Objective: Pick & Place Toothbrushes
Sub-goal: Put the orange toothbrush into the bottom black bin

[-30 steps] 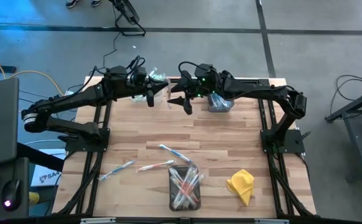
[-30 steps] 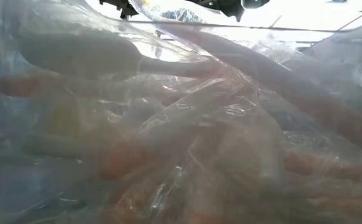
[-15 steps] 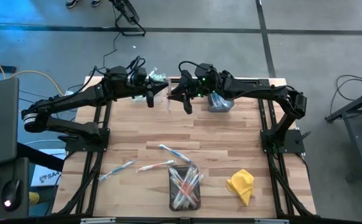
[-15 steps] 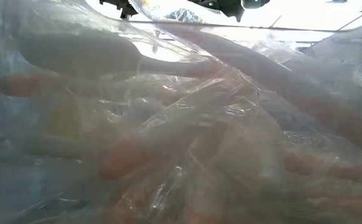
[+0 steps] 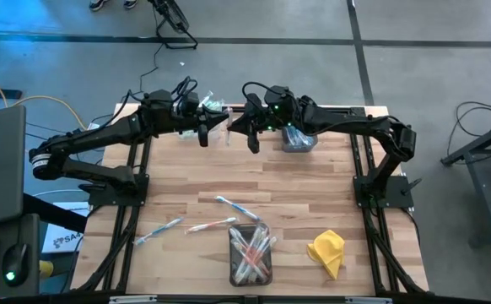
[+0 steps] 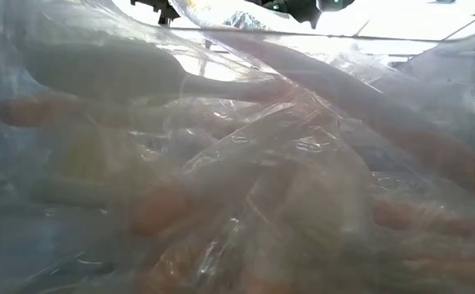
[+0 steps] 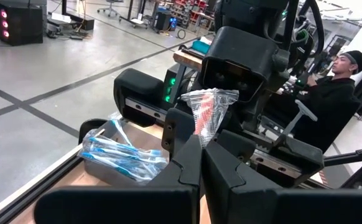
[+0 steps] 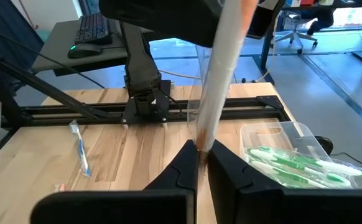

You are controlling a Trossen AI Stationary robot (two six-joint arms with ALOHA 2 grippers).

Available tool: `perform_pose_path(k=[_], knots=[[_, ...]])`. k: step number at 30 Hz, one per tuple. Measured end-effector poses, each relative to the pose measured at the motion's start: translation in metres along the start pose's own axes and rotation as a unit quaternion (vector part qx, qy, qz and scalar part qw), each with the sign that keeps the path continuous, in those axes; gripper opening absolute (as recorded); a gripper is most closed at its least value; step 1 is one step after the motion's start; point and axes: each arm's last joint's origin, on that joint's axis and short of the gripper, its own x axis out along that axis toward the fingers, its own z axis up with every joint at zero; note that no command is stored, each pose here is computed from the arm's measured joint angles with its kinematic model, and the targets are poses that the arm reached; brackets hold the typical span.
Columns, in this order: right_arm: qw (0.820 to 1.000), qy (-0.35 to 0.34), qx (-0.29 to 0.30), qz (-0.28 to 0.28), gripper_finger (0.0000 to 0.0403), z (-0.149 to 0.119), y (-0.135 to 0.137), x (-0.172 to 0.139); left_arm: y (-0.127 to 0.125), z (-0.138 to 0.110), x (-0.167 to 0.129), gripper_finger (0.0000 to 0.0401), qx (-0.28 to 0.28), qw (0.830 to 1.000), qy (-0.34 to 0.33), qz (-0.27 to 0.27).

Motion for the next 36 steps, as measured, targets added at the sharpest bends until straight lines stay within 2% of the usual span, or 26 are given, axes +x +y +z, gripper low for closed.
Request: perform_pose_path(k=[18, 29, 36], knots=[[1.000, 0.000, 0.002, 0.002, 0.0009, 0.0001, 0.0002, -0.0002, 0.0000, 0.0000, 0.0000, 0.0003, 0.000, 1.000, 0.000, 0.000], [1.000, 0.003, 0.003, 0.003, 0.0009, -0.0002, 0.0005, -0.0004, 0.0009, -0.0011, 0.0000, 0.0089, -0.001, 1.000, 0.004, 0.010], [1.000, 0.003, 0.003, 0.004, 0.0009, -0.0002, 0.0005, -0.0004, 0.0009, -0.0013, 0.0000, 0.0100, -0.001, 1.000, 0.005, 0.010]])
